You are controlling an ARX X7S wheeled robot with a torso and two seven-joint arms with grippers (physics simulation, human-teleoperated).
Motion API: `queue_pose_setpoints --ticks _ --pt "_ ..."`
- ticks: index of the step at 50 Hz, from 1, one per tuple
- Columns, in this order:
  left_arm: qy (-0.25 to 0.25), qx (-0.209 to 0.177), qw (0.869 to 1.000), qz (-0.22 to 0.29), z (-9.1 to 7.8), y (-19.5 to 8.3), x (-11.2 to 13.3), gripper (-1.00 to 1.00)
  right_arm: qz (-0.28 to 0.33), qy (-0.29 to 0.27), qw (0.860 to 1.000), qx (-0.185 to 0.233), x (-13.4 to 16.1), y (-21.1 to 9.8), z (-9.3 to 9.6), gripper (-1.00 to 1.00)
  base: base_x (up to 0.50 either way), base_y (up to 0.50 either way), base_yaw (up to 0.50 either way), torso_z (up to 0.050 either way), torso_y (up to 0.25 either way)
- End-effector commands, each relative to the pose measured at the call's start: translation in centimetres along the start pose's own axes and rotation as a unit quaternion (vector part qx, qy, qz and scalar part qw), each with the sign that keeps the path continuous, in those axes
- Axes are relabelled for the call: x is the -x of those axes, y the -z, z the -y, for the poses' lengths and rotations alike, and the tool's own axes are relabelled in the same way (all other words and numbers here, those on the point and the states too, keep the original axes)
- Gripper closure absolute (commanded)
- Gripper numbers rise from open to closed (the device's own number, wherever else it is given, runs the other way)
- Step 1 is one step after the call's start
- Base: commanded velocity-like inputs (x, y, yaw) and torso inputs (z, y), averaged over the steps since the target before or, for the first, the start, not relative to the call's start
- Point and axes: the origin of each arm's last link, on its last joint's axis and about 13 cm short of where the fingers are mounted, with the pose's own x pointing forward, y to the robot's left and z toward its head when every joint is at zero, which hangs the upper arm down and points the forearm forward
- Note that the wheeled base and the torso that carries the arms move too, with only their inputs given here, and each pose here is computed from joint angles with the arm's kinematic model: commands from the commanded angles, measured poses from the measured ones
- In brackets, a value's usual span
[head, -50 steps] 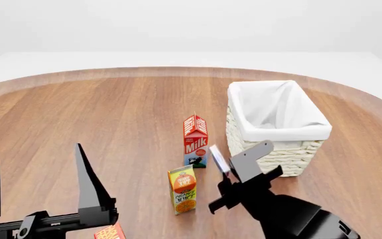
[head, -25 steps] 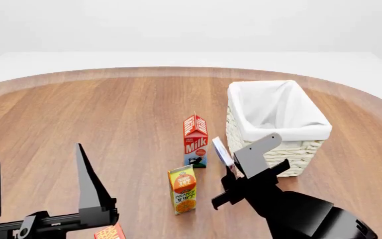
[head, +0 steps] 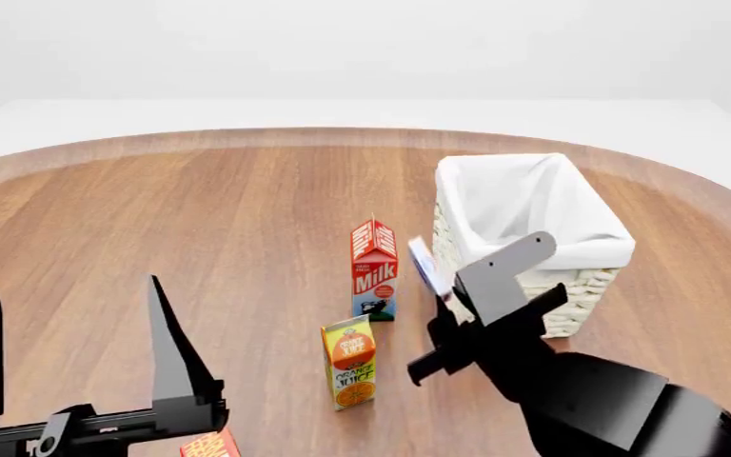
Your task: Pick up the cream cheese box and the butter, and put them in the basket.
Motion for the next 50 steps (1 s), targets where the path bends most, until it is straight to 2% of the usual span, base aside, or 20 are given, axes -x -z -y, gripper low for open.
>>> queue_pose_setpoints --ticks 1,34,43,50 --pt "-0.004 -0.004 1.000 0.017 -0.2 -0.2 -0.1 -1.00 0.040 0.017 0.999 0.003 0.7 -1.9 0.6 1.00 0.00 0.00 0.00 0.000 0.000" --pt "-0.002 -0.003 1.000 0.014 -0.1 -0.1 -0.1 -1.00 0.107 0.035 0.994 0.010 3.2 -6.5 1.7 1.00 0.00 0.00 0.00 0.000 0.001" --pt "-0.001 -0.003 1.000 0.014 -0.1 -0.2 -0.1 -1.00 0.117 0.045 0.992 0.009 3.3 -7.4 2.3 1.00 0.00 0.00 0.00 0.000 0.001" --pt "-0.001 -0.003 1.000 0.015 -0.1 -0.3 -0.1 -1.00 0.126 0.065 0.990 0.000 3.1 -8.5 3.4 1.00 0.00 0.00 0.00 0.000 0.000"
